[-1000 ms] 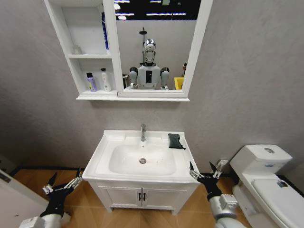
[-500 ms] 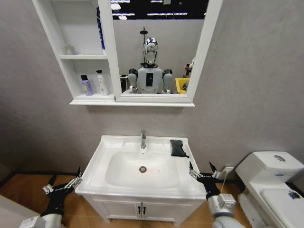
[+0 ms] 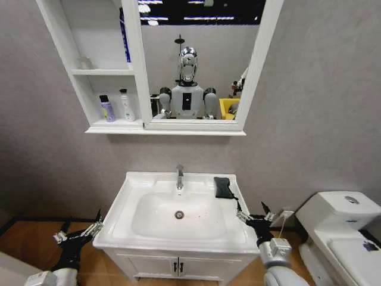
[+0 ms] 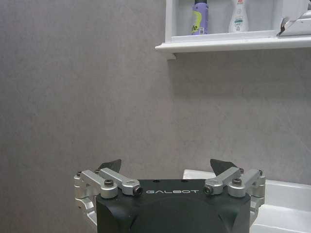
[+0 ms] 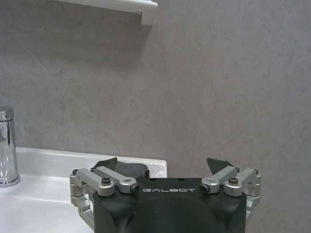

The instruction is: Move facial cleanser and shampoo from washbasin to cabinet, then wipe washbasin with towel.

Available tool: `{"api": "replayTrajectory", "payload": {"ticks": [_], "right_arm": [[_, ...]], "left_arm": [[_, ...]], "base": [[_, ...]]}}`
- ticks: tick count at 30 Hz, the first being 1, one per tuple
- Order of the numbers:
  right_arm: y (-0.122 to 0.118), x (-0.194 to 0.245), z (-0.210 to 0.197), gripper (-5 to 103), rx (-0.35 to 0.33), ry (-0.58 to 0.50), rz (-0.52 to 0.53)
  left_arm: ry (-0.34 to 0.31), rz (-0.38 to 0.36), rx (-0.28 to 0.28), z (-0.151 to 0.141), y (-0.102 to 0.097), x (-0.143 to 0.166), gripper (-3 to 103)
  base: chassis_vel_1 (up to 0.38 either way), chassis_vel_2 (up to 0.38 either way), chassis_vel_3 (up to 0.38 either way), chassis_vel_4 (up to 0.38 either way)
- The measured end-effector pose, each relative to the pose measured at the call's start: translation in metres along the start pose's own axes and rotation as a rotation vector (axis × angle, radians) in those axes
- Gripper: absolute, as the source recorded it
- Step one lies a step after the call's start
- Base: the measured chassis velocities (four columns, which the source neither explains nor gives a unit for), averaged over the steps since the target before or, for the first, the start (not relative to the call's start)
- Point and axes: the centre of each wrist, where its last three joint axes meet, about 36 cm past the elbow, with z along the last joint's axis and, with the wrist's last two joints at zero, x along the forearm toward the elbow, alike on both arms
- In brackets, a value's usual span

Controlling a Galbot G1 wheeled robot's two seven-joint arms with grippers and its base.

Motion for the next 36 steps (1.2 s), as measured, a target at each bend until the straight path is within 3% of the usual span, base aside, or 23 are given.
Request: {"api": "replayTrajectory", "payload": {"ticks": [31, 36], "right_arm": [[-0.002, -0.006, 0.013, 100, -0.005, 0.025, -0.009], [-0.012, -0.032, 0.002, 100, -0.041, 0.045, 0.013]], "left_arm": [[0.0, 0.0, 0.0, 0.0, 0.0, 0.0, 100], [0.0, 0.0, 0.0, 0.0, 0.0, 0.0, 100]], "base": [[0.012, 0.008, -0.013, -0.011], [0.0, 0.0, 0.0, 0.0]]}}
